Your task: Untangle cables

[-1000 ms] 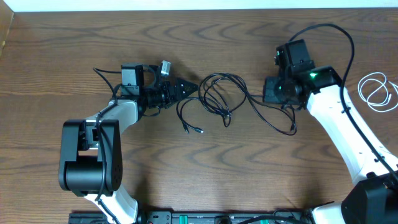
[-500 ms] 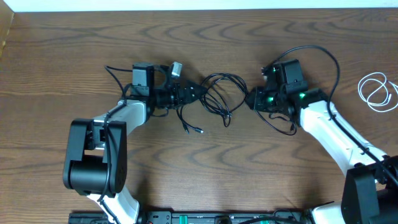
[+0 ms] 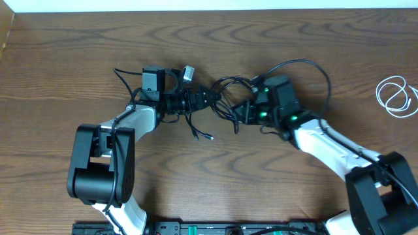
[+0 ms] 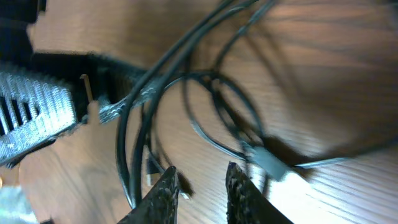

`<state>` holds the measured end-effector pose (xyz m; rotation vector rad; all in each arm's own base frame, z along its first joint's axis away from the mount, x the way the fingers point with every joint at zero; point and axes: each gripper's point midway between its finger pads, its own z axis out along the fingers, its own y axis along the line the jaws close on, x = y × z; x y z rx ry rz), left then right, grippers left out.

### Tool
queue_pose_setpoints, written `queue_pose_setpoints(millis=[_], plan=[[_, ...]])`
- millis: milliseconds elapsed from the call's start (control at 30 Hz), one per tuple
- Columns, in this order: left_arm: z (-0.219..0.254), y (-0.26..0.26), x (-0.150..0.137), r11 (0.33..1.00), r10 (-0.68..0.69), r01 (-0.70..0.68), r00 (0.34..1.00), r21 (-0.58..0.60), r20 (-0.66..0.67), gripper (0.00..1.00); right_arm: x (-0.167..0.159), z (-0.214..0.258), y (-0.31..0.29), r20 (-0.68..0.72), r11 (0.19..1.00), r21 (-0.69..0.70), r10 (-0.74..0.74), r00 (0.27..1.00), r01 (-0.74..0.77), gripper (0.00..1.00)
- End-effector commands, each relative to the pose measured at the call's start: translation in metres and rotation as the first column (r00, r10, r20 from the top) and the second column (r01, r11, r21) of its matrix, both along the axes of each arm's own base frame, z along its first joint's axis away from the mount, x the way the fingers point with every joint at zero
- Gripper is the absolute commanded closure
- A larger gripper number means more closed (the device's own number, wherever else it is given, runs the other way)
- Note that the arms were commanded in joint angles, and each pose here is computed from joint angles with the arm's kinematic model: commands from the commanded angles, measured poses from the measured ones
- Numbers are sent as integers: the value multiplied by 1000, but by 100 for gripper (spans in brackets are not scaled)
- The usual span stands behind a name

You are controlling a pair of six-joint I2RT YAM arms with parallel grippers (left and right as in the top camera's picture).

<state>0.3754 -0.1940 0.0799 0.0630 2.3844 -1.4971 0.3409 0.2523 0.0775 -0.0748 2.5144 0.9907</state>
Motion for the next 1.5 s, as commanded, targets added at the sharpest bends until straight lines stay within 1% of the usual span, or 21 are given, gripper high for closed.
queue_pose_setpoints(millis=[0,167,200,267,433,500,567,767,800,833,900,967,1000,1033,1133,1200,1267,1300,1333,1367,1467], plan=[[10,0,4,1000,6,-6,999,1,33,2,-12,-12,19,-16,999,-2,47,999,-47,79],[10,0,4,1000,6,-6,999,1,33,1,-21,-22,38,1,996,-17,86,996,-86,86],[10,0,4,1000,6,-6,999,1,33,3,-21,-24,40,4,996,-24,87,996,-87,86],[10,0,4,1000,6,-6,999,1,33,10,-22,-25,42,11,996,-29,89,996,-88,87],[10,-4,2,1000,-5,5,999,2,34,11,-15,-18,46,53,996,-11,85,995,-85,92],[9,-5,2,1000,-4,4,999,8,34,12,-13,-15,48,68,996,-2,85,994,-85,92],[8,-6,2,1000,0,-1,999,19,36,17,-12,-13,49,76,996,3,86,993,-86,92],[7,-12,-1,1000,-15,14,999,21,36,19,-7,-7,52,108,996,22,84,991,-87,92],[7,-12,0,1000,-13,12,999,24,37,25,-6,-5,53,116,996,27,84,990,-87,92],[6,-12,1,999,-5,4,999,33,37,36,-5,-3,54,125,995,35,87,988,-92,92],[2,-9,3,998,14,-16,999,55,33,52,-5,1,57,136,994,49,93,986,-101,92],[-6,-4,6,994,48,-49,999,96,21,66,-5,1,57,137,993,51,95,986,-102,92],[-11,0,8,990,71,-72,997,125,12,69,-5,0,57,134,994,47,94,987,-101,92],[-17,4,9,983,95,-94,995,157,1,70,-6,-1,56,132,994,42,97,986,-104,91],[-36,20,11,952,172,-158,985,263,-28,81,-4,-10,48,113,998,-3,67,991,-67,86],[-45,30,12,927,213,-191,976,322,-34,92,-3,-17,40,101,998,-42,41,994,-37,85],[-48,36,13,916,233,-207,972,343,-35,92,-2,-24,32,89,997,-83,14,996,-7,85],[-48,38,14,914,238,-212,971,345,-35,92,-2,-27,29,81,995,-99,5,997,3,83],[-48,39,14,914,242,-216,970,345,-34,92,-2,-29,26,74,994,-107,4,997,4,79],[-48,41,15,912,247,-221,968,345,-35,92,-2,-29,24,69,994,-106,-1,998,8,76],[-50,48,16,908,261,-230,965,350,-42,92,-1,-18,28,70,999,-48,26,997,-22,70]])
